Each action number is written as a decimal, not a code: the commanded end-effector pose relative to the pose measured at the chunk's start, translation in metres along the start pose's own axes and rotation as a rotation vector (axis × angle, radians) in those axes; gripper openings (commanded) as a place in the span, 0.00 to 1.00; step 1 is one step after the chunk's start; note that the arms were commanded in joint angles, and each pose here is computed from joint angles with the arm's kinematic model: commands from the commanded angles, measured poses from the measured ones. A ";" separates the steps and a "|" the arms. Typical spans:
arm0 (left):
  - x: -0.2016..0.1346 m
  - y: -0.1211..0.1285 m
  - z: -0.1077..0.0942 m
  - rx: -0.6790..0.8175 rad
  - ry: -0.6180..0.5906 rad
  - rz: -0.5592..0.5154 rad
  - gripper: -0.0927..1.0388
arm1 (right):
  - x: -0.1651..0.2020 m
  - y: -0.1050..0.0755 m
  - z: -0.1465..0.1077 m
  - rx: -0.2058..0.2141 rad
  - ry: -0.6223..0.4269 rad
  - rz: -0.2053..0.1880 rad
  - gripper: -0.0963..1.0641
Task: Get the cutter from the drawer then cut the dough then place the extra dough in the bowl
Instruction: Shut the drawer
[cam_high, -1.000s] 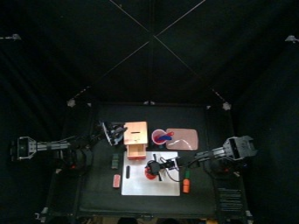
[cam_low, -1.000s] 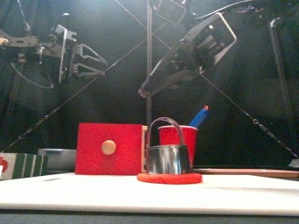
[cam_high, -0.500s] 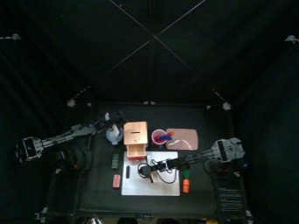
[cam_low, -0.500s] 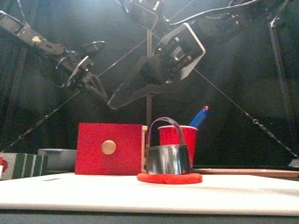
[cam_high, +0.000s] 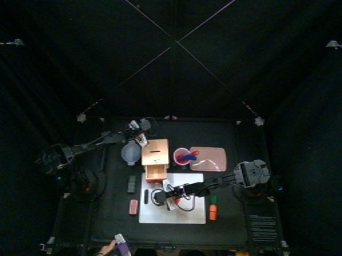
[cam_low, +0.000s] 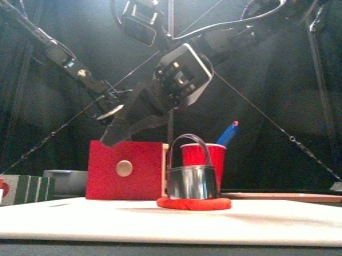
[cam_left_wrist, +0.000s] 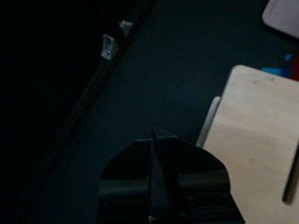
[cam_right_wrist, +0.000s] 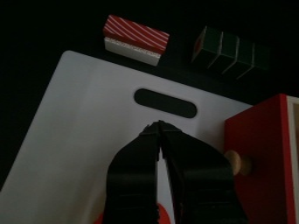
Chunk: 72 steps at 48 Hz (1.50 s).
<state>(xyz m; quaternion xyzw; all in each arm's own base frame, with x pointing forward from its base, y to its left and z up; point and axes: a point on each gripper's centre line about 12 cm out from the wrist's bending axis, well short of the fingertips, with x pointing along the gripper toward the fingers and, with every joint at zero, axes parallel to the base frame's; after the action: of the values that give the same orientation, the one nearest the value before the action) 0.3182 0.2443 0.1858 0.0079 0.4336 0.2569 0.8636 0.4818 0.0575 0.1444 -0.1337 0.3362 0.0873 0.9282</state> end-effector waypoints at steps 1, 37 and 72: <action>0.005 0.004 0.016 0.021 -0.007 -0.003 0.51 | -0.006 -0.008 0.015 -0.009 0.006 -0.019 0.31; 0.025 -0.020 0.016 0.091 0.003 -0.123 0.51 | 0.025 -0.120 0.014 -0.006 0.074 -0.211 0.31; 0.028 -0.014 0.026 0.131 -0.080 -0.072 0.51 | 0.037 -0.168 0.009 -0.014 0.064 -0.289 0.31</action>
<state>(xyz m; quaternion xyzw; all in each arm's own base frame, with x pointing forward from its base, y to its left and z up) 0.3513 0.2467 0.1653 0.0504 0.4324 0.1904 0.8799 0.5548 -0.0830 0.1347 -0.1916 0.3661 -0.0335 0.9100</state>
